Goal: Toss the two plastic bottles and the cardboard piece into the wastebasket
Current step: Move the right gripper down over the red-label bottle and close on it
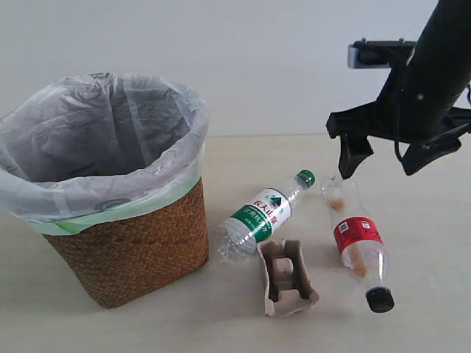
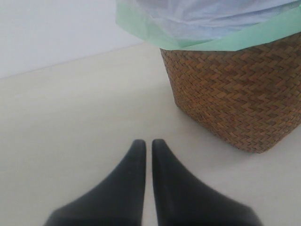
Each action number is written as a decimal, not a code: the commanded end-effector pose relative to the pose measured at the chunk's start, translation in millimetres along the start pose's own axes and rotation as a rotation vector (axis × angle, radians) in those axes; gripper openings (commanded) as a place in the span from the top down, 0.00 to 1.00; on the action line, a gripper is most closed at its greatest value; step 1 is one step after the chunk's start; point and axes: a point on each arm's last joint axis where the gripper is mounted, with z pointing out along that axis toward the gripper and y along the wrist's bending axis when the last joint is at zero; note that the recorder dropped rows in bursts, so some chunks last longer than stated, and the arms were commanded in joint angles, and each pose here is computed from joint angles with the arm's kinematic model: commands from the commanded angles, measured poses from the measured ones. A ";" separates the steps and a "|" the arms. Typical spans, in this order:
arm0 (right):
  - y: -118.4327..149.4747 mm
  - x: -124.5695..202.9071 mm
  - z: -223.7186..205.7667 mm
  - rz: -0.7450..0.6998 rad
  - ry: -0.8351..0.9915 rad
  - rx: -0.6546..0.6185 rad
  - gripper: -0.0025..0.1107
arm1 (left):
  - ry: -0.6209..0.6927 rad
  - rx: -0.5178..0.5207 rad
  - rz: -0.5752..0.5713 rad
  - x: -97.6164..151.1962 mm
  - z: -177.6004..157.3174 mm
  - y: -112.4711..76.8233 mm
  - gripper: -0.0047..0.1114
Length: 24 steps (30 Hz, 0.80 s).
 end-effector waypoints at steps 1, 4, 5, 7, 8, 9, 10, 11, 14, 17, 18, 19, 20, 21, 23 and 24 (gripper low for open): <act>-1.2 -8.8 26.8 0.010 0.013 0.007 0.32 | -0.006 -0.002 -0.018 0.4 0.2 0.0 0.93; -2.6 -13.3 44.6 0.027 0.016 0.017 0.32 | -0.006 -0.002 -0.018 0.4 0.2 0.0 0.93; -2.9 -14.3 50.8 0.030 0.021 0.018 0.32 | -0.006 -0.002 -0.018 0.4 0.2 0.0 0.93; -3.6 -15.8 63.7 0.049 0.034 0.021 0.32 | -0.006 -0.002 -0.018 0.4 0.2 0.0 0.93; -4.0 -16.1 69.9 0.053 0.043 0.023 0.32 | -0.006 -0.002 -0.018 0.4 0.2 0.0 0.93; -4.5 -16.7 75.5 0.052 0.048 0.026 0.32 | -0.006 -0.002 -0.018 0.4 0.2 0.0 0.93; -5.4 -17.4 80.2 0.047 0.048 0.034 0.32 | -0.006 -0.002 -0.018 0.4 0.2 0.0 0.93; -6.1 -18.0 83.7 0.049 0.046 0.040 0.32 | -0.006 -0.002 -0.018 0.4 0.2 0.0 0.93; -7.2 -17.8 96.8 0.071 0.067 0.046 0.32 | -0.006 -0.002 -0.018 0.4 0.2 0.0 0.93; -8.4 -17.4 109.5 0.070 0.085 0.053 0.32 | -0.006 -0.002 -0.018 0.4 0.2 0.0 0.93; -8.0 -17.1 113.9 0.068 0.091 0.053 0.32 | -0.006 -0.002 -0.018 0.4 0.2 0.0 0.93; -8.3 -16.7 117.4 0.068 0.097 0.054 0.32 | -0.006 -0.002 -0.018 0.4 0.2 0.0 0.93; -8.6 -16.2 121.5 0.069 0.105 0.056 0.32 | -0.006 -0.002 -0.018 0.4 0.2 0.0 0.93; -9.0 -15.5 125.3 0.069 0.115 0.057 0.32 | -0.006 -0.002 -0.018 0.4 0.2 0.0 0.93; -9.6 -14.4 133.2 0.070 0.130 0.060 0.32 | -0.006 -0.002 -0.018 0.4 0.2 0.0 0.93; -10.0 -13.4 137.7 0.070 0.142 0.062 0.32 | -0.006 -0.002 -0.018 0.4 0.2 0.0 0.93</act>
